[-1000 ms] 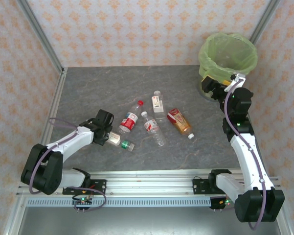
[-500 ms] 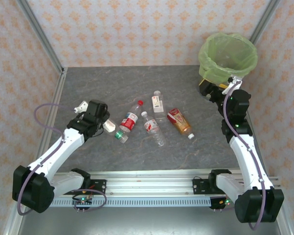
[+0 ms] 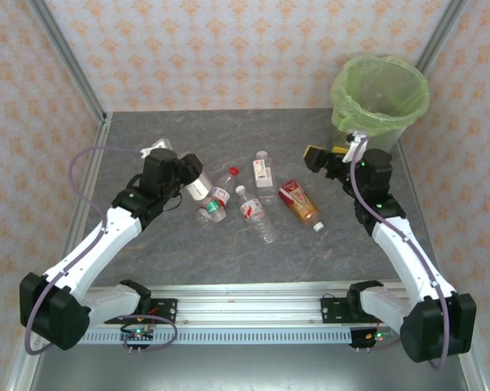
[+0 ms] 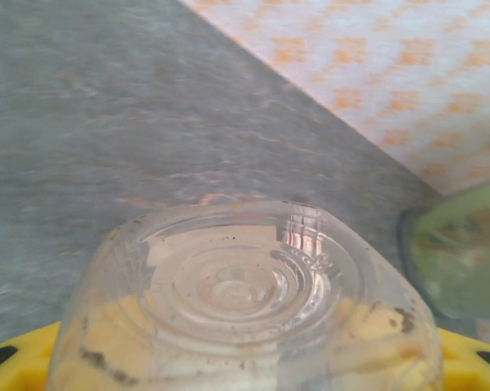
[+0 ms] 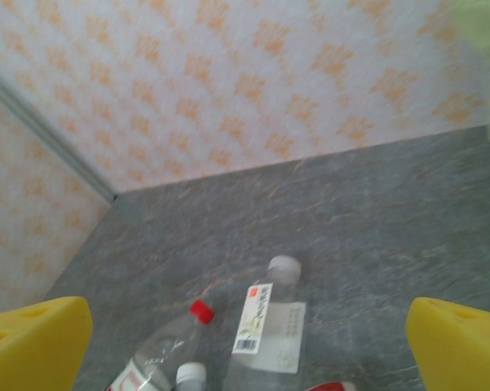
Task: Put the plastic bottles in the bin
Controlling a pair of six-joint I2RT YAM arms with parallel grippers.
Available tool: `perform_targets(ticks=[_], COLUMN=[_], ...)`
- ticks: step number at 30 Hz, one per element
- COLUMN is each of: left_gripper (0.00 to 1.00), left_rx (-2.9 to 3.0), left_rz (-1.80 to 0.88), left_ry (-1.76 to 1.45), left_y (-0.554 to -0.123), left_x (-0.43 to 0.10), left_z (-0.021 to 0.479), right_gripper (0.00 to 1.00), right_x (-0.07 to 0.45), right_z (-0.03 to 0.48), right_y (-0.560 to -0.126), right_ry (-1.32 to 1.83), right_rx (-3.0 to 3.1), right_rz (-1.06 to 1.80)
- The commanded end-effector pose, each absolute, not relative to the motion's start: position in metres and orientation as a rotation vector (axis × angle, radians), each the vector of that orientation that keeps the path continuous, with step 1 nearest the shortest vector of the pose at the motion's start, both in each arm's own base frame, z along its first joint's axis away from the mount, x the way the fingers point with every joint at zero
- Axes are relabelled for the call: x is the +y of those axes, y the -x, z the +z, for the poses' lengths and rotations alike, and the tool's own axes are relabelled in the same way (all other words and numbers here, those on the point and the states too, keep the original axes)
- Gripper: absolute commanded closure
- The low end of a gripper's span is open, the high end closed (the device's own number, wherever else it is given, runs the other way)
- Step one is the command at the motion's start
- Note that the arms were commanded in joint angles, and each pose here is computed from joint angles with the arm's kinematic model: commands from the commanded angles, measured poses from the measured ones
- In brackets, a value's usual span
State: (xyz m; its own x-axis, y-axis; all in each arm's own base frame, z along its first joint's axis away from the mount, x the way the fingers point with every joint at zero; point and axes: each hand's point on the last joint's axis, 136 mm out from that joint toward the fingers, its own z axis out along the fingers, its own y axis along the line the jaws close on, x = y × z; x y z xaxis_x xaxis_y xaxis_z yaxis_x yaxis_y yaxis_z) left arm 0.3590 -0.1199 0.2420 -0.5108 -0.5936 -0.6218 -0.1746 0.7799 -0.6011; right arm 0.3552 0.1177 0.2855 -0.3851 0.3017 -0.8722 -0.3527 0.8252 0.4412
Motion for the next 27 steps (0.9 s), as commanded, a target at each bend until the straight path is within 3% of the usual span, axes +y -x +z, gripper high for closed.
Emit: perform_targets(ticks=[1, 18, 27], left_gripper=[0.57, 0.58, 0.58], left_rx=[1.989, 1.955, 1.96], left_rz=[-0.719, -1.062, -1.079], left_ry=[0.391, 0.168, 0.126], left_y=[-0.375, -0.396, -0.392], left_x=[-0.158, -0.25, -0.26], left_z=[0.287, 0.318, 0.318], right_gripper=[0.01, 0.01, 0.03], right_x=[0.147, 0.307, 0.319], right_z=[0.287, 0.289, 0.281], right_y=[-0.348, -0.301, -0.314], right_ry=[0.186, 0.636, 0.578], right_rx=[1.824, 1.8, 1.832], right_rz=[0.734, 1.241, 1.155])
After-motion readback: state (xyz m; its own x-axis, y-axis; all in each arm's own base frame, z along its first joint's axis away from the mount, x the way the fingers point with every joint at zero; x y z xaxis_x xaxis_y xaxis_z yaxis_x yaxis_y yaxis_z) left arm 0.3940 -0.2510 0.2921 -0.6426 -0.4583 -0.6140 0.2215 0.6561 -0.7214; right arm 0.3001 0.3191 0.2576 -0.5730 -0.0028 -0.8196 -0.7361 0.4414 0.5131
